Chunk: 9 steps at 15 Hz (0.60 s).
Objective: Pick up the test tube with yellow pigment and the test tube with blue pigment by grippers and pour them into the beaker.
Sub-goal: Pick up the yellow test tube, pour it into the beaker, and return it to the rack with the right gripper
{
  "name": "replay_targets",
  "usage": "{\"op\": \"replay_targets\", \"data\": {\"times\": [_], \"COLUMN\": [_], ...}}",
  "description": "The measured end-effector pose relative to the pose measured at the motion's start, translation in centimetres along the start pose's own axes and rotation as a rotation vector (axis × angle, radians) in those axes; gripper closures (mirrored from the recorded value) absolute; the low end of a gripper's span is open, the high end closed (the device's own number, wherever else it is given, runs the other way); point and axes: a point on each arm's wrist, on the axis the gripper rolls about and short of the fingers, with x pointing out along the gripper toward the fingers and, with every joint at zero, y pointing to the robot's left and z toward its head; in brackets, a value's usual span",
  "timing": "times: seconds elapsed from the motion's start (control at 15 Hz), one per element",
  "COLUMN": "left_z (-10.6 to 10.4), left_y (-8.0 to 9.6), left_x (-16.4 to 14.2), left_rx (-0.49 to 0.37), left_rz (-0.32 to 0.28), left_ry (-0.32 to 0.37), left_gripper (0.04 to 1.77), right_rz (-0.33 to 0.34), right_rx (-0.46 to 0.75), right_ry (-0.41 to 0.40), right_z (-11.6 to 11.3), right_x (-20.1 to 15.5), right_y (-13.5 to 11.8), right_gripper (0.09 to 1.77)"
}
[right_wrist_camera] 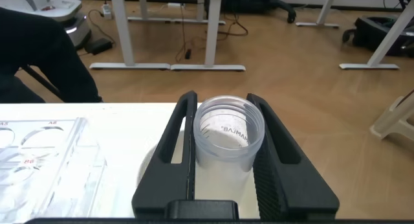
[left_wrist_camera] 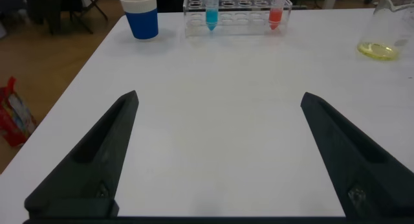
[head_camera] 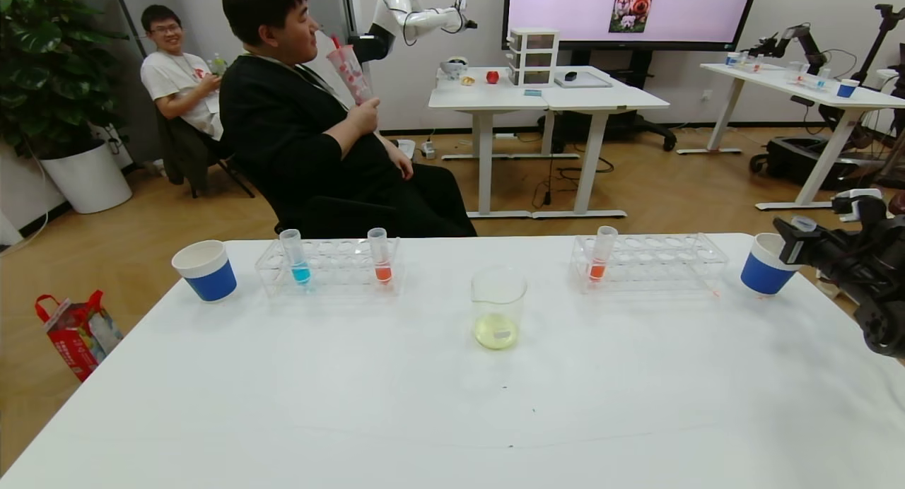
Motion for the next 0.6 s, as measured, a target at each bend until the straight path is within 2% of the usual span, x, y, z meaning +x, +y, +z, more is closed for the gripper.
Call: {"op": "replay_targets", "data": {"times": [0.2,0.27,0.33,0.4,0.47,0.53,0.6], "left_z": [0.00,0.00,0.00,0.00,0.00,0.00,0.00], "left_y": [0.00,0.00,0.00,0.00,0.00,0.00,0.00], "left_x": [0.00,0.00,0.00,0.00,0.00,0.00,0.00], "left_rx": [0.000,0.000,0.000,0.000,0.000,0.000,0.000], "left_rz": [0.000,0.000,0.000,0.000,0.000,0.000,0.000], "left_ry": [0.000,0.000,0.000,0.000,0.000,0.000,0.000], "left_gripper": [0.06,0.06,0.06,0.06,0.06,0.06,0.06], "right_rz": [0.013,0.014,0.009,0.007,0.007,0.008,0.009], "right_rx": [0.003,0.003,-0.001,-0.007,-0.009,-0.009,-0.009], "right_ry": [0.006,0.005,-0.006,-0.026,-0.033,-0.034,-0.036], "right_z": [-0.36,-0.35,-0.24,-0.03,0.05,0.05,0.07], "right_x": [0.12,0.14,0.17,0.24,0.26,0.29,0.31], "right_y": [0.12,0.16,0.14,0.17,0.20,0.28,0.34], "right_gripper": [1.34,1.25,0.98,0.60,0.30,0.14,0.12]}}
